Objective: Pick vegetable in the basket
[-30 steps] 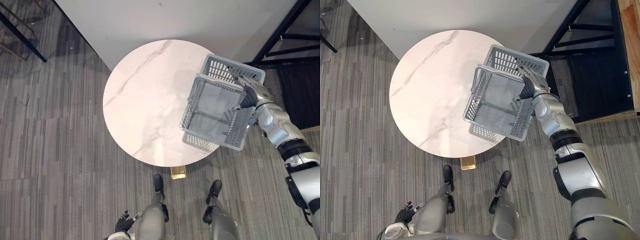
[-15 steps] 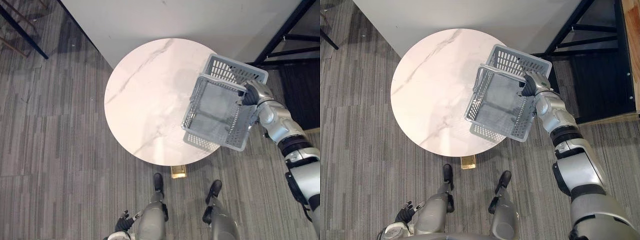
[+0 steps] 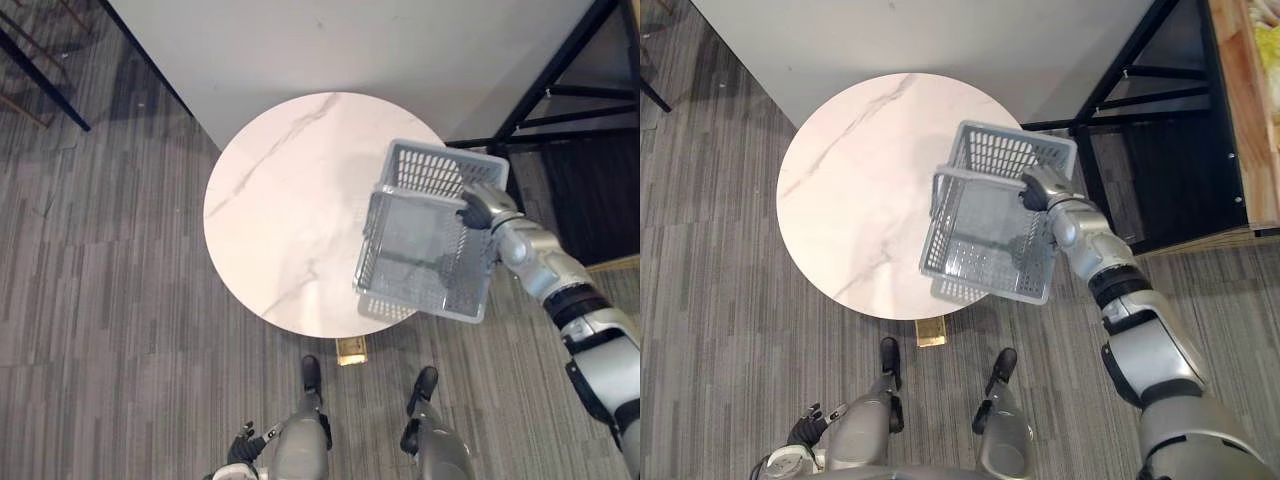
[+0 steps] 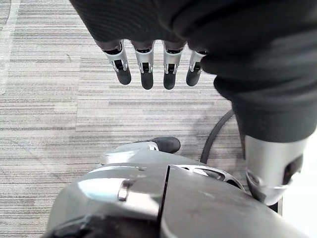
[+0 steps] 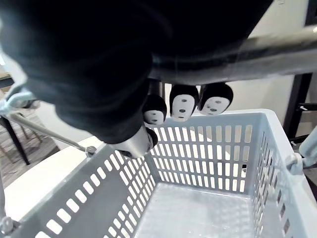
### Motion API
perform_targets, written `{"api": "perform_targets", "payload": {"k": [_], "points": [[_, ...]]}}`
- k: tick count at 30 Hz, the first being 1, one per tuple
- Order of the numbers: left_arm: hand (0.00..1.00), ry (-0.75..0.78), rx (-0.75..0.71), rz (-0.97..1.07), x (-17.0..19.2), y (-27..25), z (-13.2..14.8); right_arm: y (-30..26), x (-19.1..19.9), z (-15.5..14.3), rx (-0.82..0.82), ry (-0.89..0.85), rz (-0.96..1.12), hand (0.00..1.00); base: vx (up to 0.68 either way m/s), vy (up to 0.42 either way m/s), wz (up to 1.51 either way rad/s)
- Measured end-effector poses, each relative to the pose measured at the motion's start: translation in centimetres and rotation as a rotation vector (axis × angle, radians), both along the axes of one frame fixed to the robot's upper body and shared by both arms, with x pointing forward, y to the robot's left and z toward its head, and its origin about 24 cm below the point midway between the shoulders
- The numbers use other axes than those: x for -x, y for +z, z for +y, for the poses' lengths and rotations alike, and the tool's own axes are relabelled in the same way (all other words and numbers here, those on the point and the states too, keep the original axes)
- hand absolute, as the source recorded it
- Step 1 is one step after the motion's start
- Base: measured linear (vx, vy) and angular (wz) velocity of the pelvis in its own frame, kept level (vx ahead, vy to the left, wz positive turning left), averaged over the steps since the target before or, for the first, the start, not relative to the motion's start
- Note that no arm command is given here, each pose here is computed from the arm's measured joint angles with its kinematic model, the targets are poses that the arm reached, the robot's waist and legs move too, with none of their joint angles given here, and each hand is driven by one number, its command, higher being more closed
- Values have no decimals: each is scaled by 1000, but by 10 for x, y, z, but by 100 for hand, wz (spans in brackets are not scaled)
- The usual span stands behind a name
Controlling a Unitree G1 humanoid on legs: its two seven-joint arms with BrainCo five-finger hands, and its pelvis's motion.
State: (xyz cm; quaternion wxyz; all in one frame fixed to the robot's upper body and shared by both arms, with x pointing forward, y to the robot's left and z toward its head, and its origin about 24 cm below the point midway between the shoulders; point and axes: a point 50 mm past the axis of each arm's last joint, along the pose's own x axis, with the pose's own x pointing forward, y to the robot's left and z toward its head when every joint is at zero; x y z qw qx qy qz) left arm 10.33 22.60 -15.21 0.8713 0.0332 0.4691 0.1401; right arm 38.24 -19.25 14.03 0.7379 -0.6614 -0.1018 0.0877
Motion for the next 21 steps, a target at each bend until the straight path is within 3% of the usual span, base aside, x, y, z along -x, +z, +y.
{"api": "perform_targets", "payload": {"k": [9, 21], "points": [[0, -69, -37, 68, 14, -1, 12, -41, 47, 7, 57, 184, 107, 100, -6, 2, -14], [0, -50, -29, 153, 42, -8, 14, -56, 80, -9, 96, 249, 199, 100, 6, -8, -15]]}}
